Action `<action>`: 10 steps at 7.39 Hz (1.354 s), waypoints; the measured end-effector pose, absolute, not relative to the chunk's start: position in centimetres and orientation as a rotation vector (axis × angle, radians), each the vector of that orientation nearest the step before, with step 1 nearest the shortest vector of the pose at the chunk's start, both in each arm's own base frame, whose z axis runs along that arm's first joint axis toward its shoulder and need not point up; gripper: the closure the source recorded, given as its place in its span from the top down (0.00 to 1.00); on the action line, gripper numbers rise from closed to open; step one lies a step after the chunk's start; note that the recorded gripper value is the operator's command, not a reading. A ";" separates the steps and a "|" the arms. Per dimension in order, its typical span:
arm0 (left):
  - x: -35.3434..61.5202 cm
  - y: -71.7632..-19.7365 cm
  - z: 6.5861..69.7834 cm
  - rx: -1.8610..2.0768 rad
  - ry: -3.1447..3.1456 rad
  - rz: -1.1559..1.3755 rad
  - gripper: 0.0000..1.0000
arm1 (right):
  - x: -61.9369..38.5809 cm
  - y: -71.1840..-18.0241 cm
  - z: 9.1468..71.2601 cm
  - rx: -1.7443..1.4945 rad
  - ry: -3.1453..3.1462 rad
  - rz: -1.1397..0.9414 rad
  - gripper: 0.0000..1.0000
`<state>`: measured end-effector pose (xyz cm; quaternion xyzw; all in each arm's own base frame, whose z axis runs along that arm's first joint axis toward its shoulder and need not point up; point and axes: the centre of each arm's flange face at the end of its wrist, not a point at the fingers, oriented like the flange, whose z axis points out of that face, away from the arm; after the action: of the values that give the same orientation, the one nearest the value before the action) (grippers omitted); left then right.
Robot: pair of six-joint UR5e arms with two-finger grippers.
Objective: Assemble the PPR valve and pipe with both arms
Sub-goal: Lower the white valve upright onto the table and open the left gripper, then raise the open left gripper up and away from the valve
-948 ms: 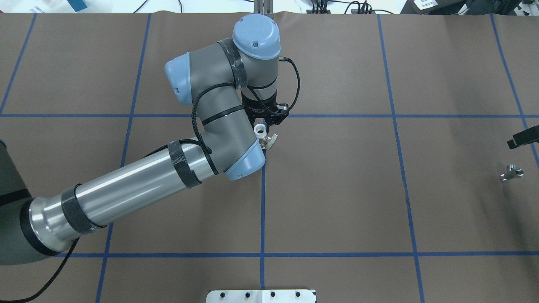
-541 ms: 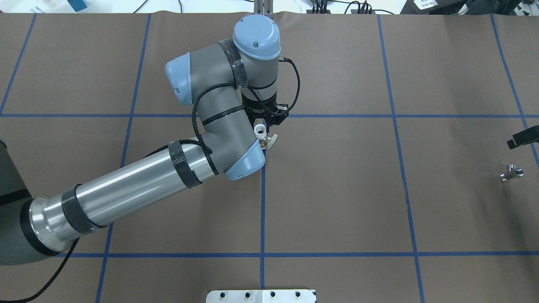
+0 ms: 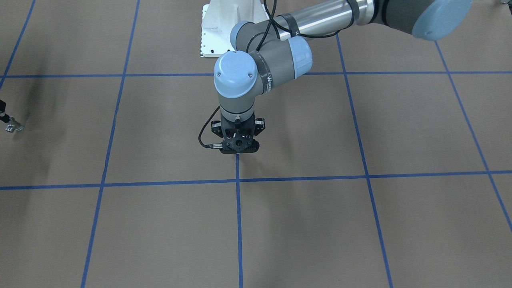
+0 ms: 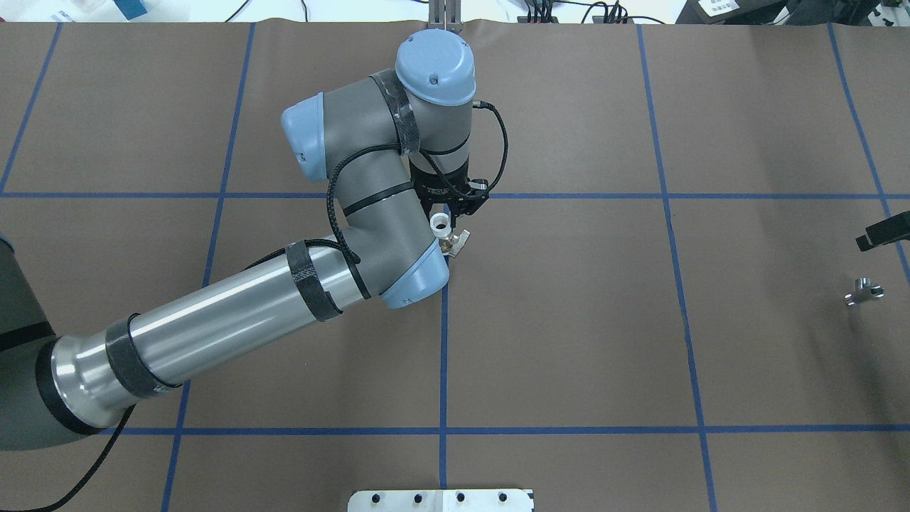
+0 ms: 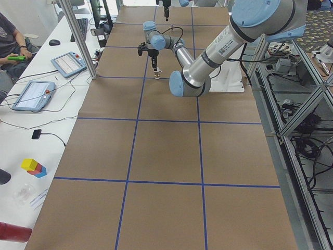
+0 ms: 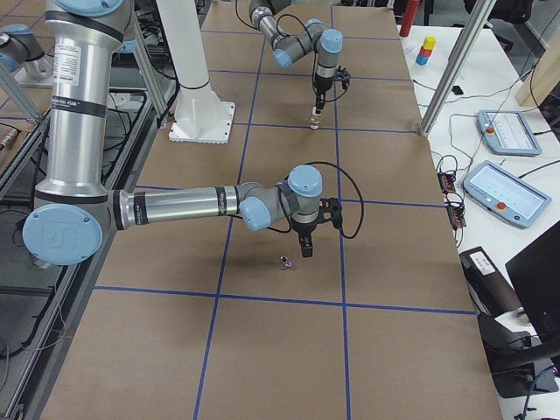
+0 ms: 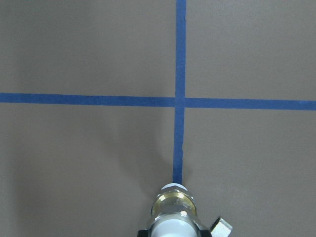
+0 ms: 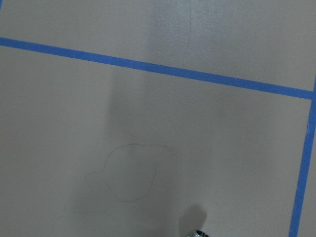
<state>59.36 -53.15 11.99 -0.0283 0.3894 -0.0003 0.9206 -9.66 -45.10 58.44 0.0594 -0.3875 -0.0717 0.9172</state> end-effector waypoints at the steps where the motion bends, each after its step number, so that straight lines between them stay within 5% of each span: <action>1: 59.4 -53.1 12.0 -0.058 0.801 0.000 0.47 | -9.7 -45.1 58.4 0.122 -0.797 -0.148 1.00; 4: 59.5 -53.0 12.1 -0.056 0.803 0.006 0.74 | -9.6 -45.1 58.3 0.127 -0.798 -0.149 1.00; 5: 59.6 -53.0 12.2 -0.057 0.801 0.009 0.99 | -9.6 -45.1 58.2 0.128 -0.798 -0.149 1.00; 10: 56.2 -52.0 9.8 -0.022 0.846 0.022 0.99 | -9.5 -45.2 58.7 0.085 -0.791 -0.051 1.00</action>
<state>56.23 -52.02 9.78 -0.0107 0.4103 0.0107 0.9118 -9.54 -45.15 58.69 0.0413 -0.3853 -0.0248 0.9215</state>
